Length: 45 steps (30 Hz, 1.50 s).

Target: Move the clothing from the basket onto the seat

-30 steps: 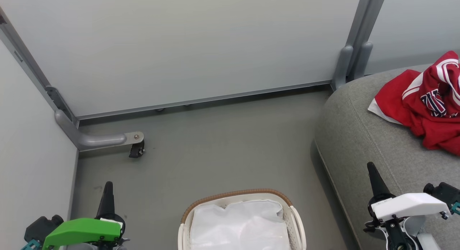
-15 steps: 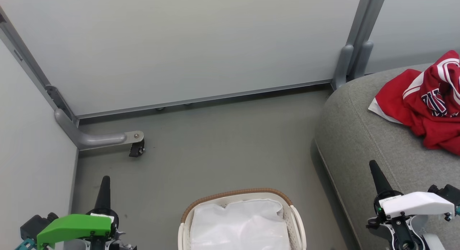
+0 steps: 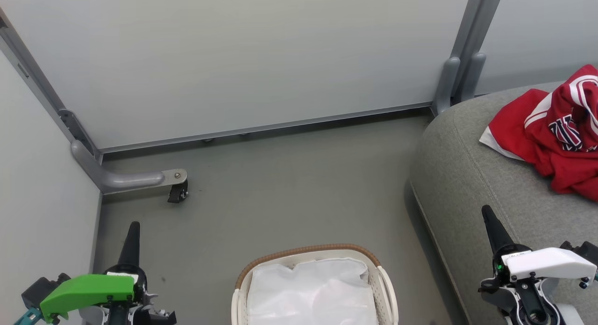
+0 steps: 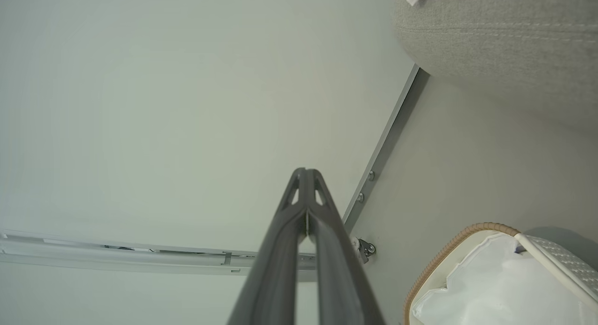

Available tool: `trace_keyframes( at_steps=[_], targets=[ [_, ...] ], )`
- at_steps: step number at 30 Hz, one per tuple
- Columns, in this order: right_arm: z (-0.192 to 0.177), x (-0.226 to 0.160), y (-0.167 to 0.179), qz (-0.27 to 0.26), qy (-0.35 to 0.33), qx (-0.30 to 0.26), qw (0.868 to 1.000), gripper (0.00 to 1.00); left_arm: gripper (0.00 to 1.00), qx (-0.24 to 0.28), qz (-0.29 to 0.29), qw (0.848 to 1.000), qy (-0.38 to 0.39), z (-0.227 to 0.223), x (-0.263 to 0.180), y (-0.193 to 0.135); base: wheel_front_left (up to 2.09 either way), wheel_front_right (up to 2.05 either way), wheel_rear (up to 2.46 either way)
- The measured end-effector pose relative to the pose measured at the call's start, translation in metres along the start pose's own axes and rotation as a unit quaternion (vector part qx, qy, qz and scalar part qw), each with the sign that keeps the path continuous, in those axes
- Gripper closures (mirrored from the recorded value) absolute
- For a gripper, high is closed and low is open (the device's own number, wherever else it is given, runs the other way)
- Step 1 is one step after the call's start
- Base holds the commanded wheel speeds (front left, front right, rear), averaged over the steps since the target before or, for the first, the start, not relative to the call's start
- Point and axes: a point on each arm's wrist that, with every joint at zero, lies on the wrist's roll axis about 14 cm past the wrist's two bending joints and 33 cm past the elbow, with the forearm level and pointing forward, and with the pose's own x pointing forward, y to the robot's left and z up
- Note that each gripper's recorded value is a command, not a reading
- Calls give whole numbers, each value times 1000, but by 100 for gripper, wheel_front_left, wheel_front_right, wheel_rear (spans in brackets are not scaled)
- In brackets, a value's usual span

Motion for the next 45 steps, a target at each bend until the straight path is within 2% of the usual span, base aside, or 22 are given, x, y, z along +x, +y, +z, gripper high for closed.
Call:
trace_keyframes(
  at_steps=[34,45],
  targets=[
    [6,3,8,19,2,125,992,100,100,-108,-39,993,-4,12,8,-18,0,0,0],
    [6,3,8,19,2,125,992,100,100,-108,-39,993,-4,12,9,-19,0,0,0]
  ],
)
